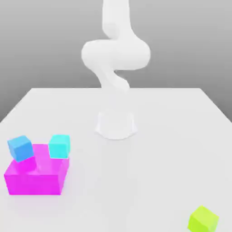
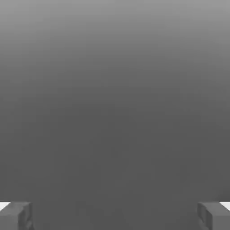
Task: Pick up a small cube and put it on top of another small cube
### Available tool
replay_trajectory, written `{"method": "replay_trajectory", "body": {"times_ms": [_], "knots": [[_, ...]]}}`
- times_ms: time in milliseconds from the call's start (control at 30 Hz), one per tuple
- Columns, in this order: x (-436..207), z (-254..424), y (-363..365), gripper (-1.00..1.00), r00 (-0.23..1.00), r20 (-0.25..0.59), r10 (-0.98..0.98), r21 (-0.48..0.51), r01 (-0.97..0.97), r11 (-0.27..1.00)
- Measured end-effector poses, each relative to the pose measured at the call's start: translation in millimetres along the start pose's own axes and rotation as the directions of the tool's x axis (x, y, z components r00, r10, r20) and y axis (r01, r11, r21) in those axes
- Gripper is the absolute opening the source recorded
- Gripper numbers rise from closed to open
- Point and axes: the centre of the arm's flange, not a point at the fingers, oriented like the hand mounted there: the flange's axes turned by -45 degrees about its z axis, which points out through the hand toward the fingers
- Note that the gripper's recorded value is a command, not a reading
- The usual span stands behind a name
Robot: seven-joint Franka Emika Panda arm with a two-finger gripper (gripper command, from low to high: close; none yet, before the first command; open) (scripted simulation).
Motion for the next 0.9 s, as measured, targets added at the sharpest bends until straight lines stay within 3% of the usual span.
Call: {"method": "replay_trajectory", "body": {"times_ms": [433,900], "knots": [[-39.4,223.8,-90.8,0.0,0.912,0.301,-0.279,0.116,0.255,0.96],[-202.8,409.2,-196.5,0.0,0.651,0.504,-0.568,0.371,0.431,0.822]]}}
